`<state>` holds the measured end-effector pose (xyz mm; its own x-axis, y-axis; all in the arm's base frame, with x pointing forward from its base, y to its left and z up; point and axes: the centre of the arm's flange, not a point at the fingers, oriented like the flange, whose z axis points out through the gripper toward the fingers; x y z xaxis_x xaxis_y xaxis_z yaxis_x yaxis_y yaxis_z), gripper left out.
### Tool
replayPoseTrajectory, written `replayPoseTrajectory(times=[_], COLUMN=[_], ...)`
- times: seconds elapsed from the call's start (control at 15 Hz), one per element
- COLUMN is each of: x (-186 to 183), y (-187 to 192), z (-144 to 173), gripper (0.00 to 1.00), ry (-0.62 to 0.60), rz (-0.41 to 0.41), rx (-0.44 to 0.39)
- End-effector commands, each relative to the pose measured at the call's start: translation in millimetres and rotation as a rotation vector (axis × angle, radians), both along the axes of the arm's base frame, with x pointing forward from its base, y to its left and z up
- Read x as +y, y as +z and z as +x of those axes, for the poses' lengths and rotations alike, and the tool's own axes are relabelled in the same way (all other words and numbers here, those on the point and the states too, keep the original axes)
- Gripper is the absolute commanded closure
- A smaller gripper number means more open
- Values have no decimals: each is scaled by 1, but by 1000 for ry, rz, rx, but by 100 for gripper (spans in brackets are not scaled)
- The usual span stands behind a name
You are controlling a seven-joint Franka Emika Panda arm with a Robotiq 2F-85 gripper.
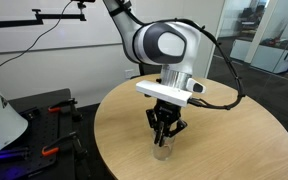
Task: Remove the pen from the glass cup and put it on the table
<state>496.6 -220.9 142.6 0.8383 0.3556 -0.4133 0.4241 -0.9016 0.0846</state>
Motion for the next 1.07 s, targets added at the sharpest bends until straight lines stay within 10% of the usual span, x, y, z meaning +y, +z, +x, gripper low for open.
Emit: replayPoseTrajectory(times=[0.0,1.0], x=[-3,17], y=[6,107], z=[5,-12], gripper=[97,97], ry=[-9,119], rz=[-30,-116], rx=[18,-17])
